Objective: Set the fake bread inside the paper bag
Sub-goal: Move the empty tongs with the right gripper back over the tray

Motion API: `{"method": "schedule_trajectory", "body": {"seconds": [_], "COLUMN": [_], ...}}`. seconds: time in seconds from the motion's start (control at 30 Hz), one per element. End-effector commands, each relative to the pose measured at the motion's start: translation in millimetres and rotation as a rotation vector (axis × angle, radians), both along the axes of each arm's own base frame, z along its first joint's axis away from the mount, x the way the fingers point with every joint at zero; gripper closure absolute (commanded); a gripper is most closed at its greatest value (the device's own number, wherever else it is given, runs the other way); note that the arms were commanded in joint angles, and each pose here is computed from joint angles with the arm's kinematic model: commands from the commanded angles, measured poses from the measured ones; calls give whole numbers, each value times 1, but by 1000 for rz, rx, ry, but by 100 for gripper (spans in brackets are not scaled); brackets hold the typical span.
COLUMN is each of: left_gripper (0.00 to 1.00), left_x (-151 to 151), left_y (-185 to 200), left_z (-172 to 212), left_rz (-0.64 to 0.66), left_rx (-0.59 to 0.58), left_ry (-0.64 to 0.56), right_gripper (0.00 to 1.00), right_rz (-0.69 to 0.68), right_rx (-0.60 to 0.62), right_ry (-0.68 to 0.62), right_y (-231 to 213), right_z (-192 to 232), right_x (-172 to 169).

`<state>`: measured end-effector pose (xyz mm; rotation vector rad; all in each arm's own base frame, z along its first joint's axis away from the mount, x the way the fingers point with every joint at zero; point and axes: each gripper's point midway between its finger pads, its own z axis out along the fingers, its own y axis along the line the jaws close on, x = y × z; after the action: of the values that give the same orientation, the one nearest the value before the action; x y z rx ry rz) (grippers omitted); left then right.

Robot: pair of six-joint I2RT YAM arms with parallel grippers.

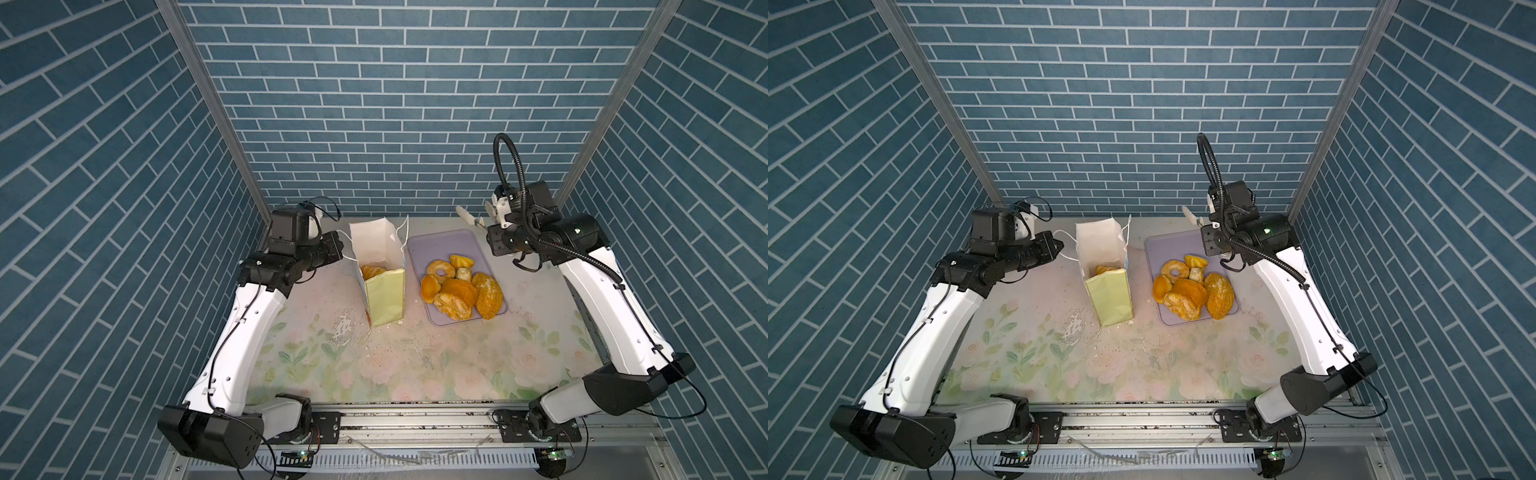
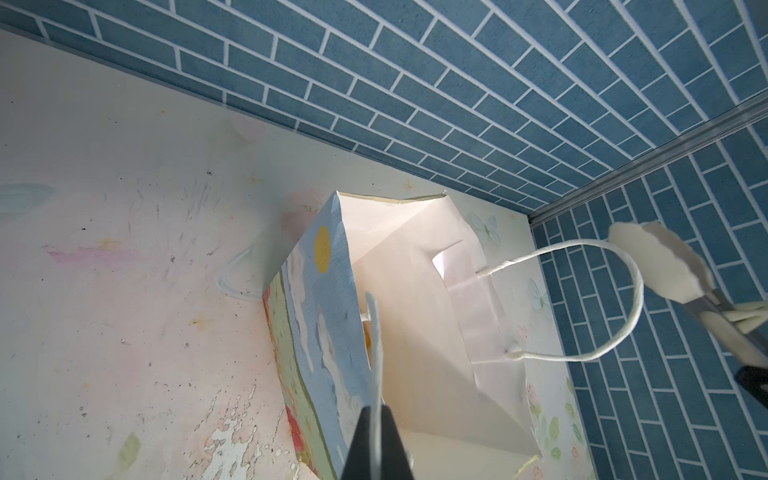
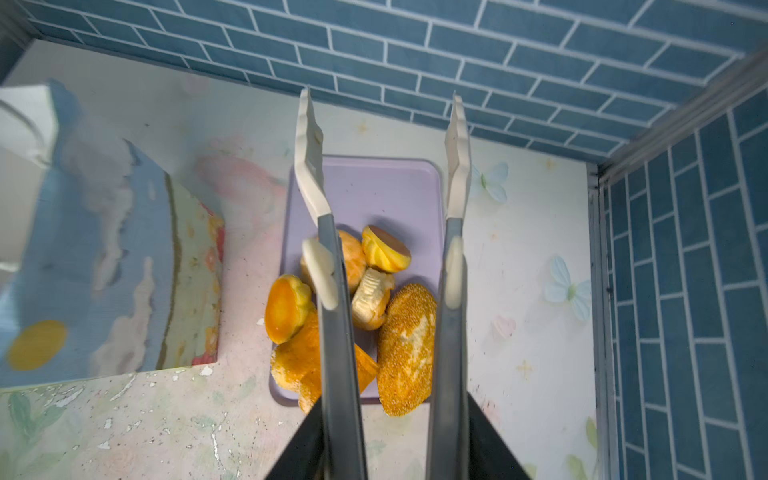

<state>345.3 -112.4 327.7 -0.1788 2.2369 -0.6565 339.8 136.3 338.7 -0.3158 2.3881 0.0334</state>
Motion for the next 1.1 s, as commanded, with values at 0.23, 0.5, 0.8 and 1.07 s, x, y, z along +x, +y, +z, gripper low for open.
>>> {"method": "schedule_trajectory", "body": {"seconds": [0.23, 0.5, 0.8, 1.07], "left_gripper": [100, 100, 100, 100], "left_x": [-2, -1, 0, 0], "left_y": [1, 0, -1, 1], "left_z": [0, 1, 0, -2], "left_rz": [1, 1, -1, 5], "left_rx": [12, 7, 7, 17], "left_ry": [-9, -8, -5, 0], "right_gripper": [54, 53, 51, 50], "right_rz": [-79, 20, -39, -28], "right_rx": [104, 109, 23, 24], "right_ry": [193, 319, 302, 337], "right_y": [-17, 2, -6, 2], "right_z": [-64, -88, -101, -133], "right_x": [-7, -16, 12, 49]}}
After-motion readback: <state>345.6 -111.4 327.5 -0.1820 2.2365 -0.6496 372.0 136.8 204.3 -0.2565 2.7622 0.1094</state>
